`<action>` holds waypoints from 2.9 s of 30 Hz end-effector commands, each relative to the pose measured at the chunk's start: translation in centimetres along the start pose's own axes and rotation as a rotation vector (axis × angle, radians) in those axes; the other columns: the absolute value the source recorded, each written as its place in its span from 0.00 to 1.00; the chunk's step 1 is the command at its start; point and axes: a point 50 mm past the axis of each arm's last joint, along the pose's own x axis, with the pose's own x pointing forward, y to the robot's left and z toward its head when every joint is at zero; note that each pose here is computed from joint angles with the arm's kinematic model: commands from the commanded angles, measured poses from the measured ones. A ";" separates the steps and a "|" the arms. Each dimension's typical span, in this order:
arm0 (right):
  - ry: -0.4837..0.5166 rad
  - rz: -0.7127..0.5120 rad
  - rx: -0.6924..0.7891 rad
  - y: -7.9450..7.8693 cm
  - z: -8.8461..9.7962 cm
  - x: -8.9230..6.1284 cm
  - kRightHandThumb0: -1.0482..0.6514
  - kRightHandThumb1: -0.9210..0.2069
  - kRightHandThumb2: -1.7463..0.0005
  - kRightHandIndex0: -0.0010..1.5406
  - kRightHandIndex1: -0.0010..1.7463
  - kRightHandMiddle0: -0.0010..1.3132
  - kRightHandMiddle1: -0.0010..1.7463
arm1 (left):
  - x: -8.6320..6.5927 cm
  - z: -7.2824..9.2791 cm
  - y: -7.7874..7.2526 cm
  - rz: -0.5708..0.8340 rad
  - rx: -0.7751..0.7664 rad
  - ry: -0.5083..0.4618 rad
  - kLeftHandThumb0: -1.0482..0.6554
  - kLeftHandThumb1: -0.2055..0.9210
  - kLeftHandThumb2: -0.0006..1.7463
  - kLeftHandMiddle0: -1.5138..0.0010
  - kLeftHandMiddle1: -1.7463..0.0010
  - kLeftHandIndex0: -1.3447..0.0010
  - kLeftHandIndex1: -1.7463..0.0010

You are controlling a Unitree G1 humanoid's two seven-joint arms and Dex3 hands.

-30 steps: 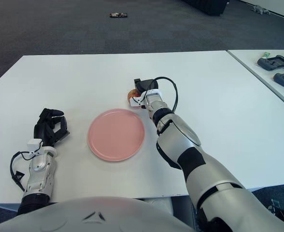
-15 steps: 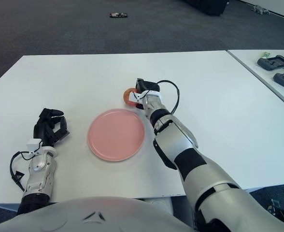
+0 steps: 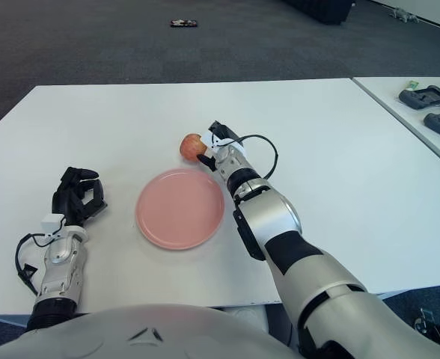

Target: Put the apple into the plate.

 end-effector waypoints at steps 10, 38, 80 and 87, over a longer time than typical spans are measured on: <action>0.046 0.054 0.207 -0.2 0.8 0.2 0.61 0.89 0.00 0.62 0.95 0.51 1.00 | -1.0 -1.9 0.4 0.006 0.001 0.112 0.37 0.64 0.62 0.56 0.00 0.66 0.00; -0.128 0.090 0.275 -0.4 3.4 0.1 0.61 0.77 0.08 0.49 0.98 0.49 1.00 | -1.1 -2.0 0.1 0.012 0.004 0.110 0.37 0.64 0.62 0.57 0.00 0.66 0.00; -0.400 0.233 -0.496 0.4 8.4 -0.6 0.00 0.25 0.64 0.00 0.00 0.00 0.00 | -1.4 -2.3 -0.3 0.027 -0.029 0.108 0.37 0.63 0.63 0.56 0.00 0.66 0.00; -0.418 0.225 -0.585 1.0 8.3 -0.7 0.00 0.26 0.65 0.00 0.00 0.00 0.00 | -1.6 -2.3 -0.3 0.026 -0.030 0.094 0.37 0.62 0.63 0.55 0.00 0.65 0.00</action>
